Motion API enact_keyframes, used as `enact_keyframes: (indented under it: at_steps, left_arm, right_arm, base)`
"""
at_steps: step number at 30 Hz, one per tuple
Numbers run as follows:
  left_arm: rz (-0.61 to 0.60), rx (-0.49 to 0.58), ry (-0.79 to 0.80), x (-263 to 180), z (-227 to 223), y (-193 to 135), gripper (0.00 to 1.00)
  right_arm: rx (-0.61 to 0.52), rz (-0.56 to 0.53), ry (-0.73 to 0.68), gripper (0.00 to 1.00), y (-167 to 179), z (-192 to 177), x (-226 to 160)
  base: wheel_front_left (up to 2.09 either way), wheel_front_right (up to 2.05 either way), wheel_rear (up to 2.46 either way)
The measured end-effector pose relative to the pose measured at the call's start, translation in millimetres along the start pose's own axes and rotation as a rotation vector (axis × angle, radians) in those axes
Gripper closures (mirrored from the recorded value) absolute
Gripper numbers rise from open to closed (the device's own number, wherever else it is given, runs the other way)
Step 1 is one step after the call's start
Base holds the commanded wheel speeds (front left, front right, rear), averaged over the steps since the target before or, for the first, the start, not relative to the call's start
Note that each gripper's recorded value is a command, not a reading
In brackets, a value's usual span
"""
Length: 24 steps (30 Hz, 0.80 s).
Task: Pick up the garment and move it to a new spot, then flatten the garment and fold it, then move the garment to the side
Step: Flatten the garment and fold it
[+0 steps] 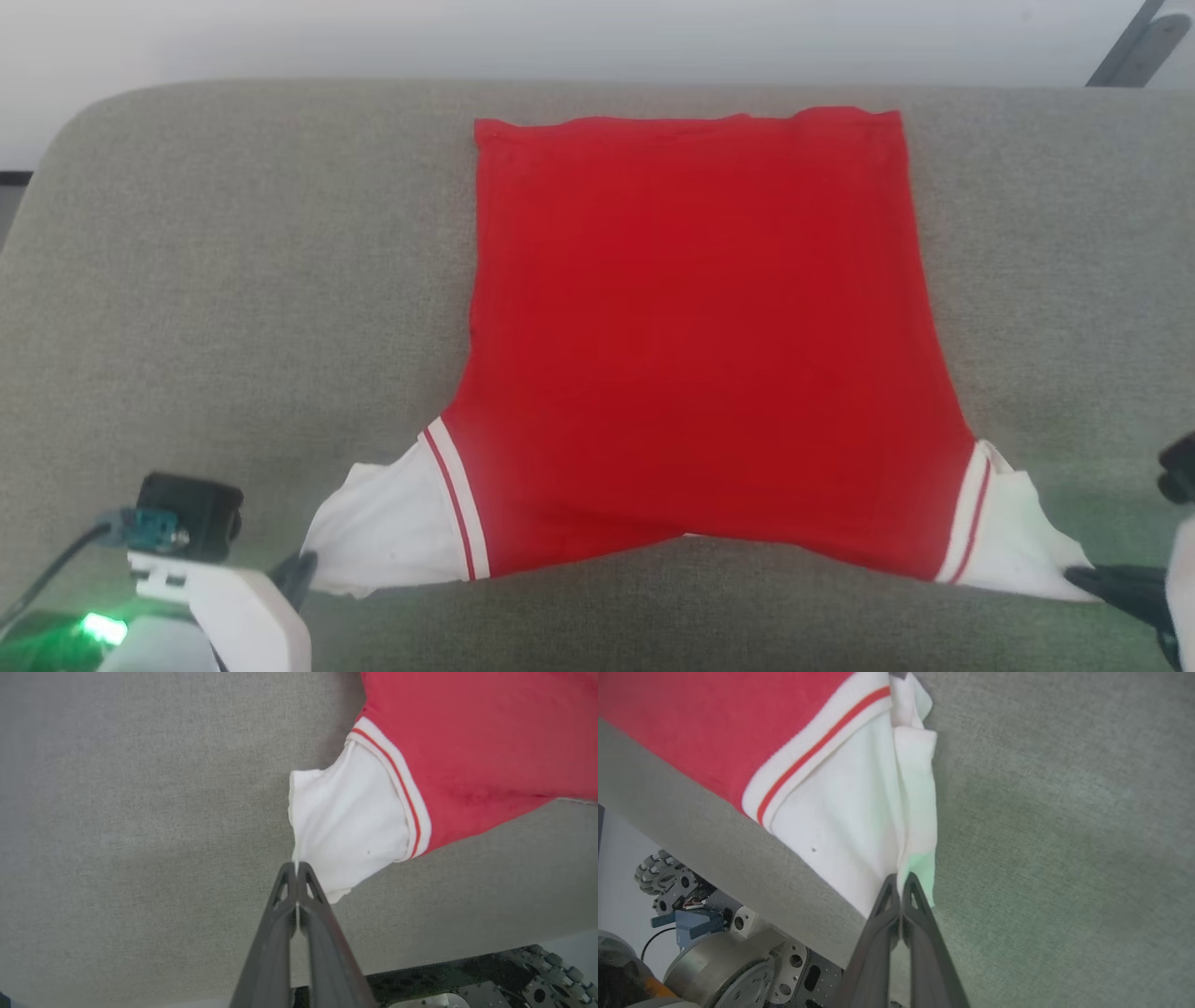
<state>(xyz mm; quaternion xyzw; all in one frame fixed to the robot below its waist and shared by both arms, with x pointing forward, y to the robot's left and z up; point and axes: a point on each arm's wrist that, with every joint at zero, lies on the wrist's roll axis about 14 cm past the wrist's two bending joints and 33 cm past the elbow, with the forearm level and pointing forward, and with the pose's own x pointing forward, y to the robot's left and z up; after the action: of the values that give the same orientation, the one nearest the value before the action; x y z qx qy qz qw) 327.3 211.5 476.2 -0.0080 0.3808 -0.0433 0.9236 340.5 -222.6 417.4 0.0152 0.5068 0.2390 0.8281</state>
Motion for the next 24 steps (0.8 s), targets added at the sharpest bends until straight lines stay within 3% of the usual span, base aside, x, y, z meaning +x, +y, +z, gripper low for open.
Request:
enact_keyframes:
  at_steps: [9, 10, 11, 12, 13, 14, 21, 24]
  left_arm:
    - [-0.024, -0.039, 0.043, 14.0, -24.0, -6.5, 1.00]
    - [-0.029, -0.038, 0.044, 17.2, -24.7, -7.2, 1.00]
    - [-0.036, -0.038, 0.043, 20.5, -24.5, -8.6, 1.00]
    - [-0.040, -0.038, 0.040, 23.8, -24.4, -9.3, 1.00]
    - [-0.046, -0.036, 0.041, 26.8, -24.7, -10.5, 1.00]
    - [-0.052, -0.035, 0.041, 29.2, -25.2, -11.5, 1.00]
    - [-0.071, -0.032, 0.029, 42.5, -25.3, -16.0, 1.00]
    - [-0.080, -0.029, 0.021, 46.5, -24.4, -18.6, 1.00]
  right_arm:
    - [0.014, -0.084, -0.026, 1.00, -13.1, -12.0, 33.6]
    - [0.005, -0.097, -0.032, 0.85, -14.5, -10.2, 38.3]
    - [-0.008, -0.111, -0.037, 0.85, -16.5, -7.9, 42.6]
    - [-0.020, -0.122, -0.035, 0.65, -17.3, -6.9, 46.9]
    - [-0.019, -0.126, -0.030, 0.51, -17.3, -7.8, 51.0]
    - [-0.022, -0.131, -0.028, 0.01, -17.8, -7.5, 54.0]
    - [-0.052, -0.120, -0.072, 0.00, -12.1, 19.9, 54.6]
    - [-0.075, -0.140, -0.159, 0.00, -16.7, 52.3, 42.0]
  base:
    - [0.00, 0.00, 0.00]
    - [0.00, 0.00, 0.00]
    - [0.00, 0.00, 0.00]
    - [0.00, 0.00, 0.00]
    - [0.00, 0.00, 0.00]
    - [0.00, 0.00, 0.00]
    - [0.00, 0.00, 0.00]
    - [0.00, 0.00, 0.00]
